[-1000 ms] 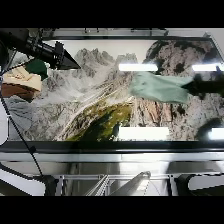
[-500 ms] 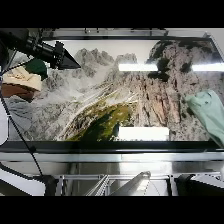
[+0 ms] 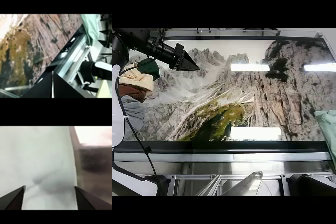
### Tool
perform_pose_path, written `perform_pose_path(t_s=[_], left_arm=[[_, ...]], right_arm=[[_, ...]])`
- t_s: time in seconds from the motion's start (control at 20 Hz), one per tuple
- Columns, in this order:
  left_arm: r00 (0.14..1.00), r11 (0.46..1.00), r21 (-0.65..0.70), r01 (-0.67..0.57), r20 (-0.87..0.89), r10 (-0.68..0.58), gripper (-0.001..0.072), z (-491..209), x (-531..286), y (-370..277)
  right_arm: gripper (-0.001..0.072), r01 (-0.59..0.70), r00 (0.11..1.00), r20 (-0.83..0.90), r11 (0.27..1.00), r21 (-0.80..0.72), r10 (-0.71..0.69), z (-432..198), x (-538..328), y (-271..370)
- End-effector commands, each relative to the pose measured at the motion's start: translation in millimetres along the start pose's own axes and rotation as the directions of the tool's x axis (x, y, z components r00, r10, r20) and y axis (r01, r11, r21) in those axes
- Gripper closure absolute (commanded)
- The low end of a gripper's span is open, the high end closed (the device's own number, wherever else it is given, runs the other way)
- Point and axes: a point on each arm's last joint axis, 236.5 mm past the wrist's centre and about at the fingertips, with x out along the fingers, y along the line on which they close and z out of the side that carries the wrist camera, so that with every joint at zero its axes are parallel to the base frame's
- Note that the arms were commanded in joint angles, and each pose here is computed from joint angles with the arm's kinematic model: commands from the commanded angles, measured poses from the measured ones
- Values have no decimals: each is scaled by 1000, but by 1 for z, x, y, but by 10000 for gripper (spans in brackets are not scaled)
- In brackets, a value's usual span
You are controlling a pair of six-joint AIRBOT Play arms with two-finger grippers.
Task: Fold the shirts.
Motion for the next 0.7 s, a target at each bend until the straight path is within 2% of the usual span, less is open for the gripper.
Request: perform_pose_path(t_s=[0.0, 0.1, 0.2, 0.25, 0.3, 0.35, 0.4, 0.45, 0.5, 0.65], left_arm=[[1000, 1000, 4, 0, -3, 0, 689, -2, -3, 2], [1000, 1000, -5, -3, 0, 3, 690, -3, -9, 6], [1000, 1000, -12, -7, 14, 7, 690, -1, -13, 10], [1000, 1000, -10, -9, 24, 9, 690, 2, -13, 11], [999, 1000, -4, -13, 37, 13, 690, 4, -14, 12], [999, 1000, 1, -15, 47, 15, 690, 7, -15, 13], [999, 1000, 14, -17, 49, 16, 690, 7, -15, 12], [999, 1000, 15, -18, 43, 17, 690, 5, -16, 12], [999, 1000, 17, -19, 40, 18, 691, 2, -21, 9], [995, 997, 50, -52, 90, 47, 693, 1, -46, -8]], right_arm=[[14, -1, 998, -56, 1000, 7, 2, -14, -5, -3], [19, -83, 992, -93, 996, -20, 81, -19, -12, 20], [29, -248, 961, -139, 967, -48, 240, -28, -23, 75], [171, -334, 929, -190, 941, -62, 317, -42, -29, 110], [271, -421, 887, -247, 903, -88, 390, -61, -35, 149], [272, -495, 844, -300, 860, -123, 444, -83, -41, 187], [411, -580, 793, -361, 789, -200, 491, -111, -50, 228], [645, -660, 736, -428, 696, -281, 525, -144, -63, 265], [683, -731, 676, -494, 581, -358, 547, -181, -80, 300], [684, -828, 541, -672, 181, -531, 505, -305, -141, 362]])
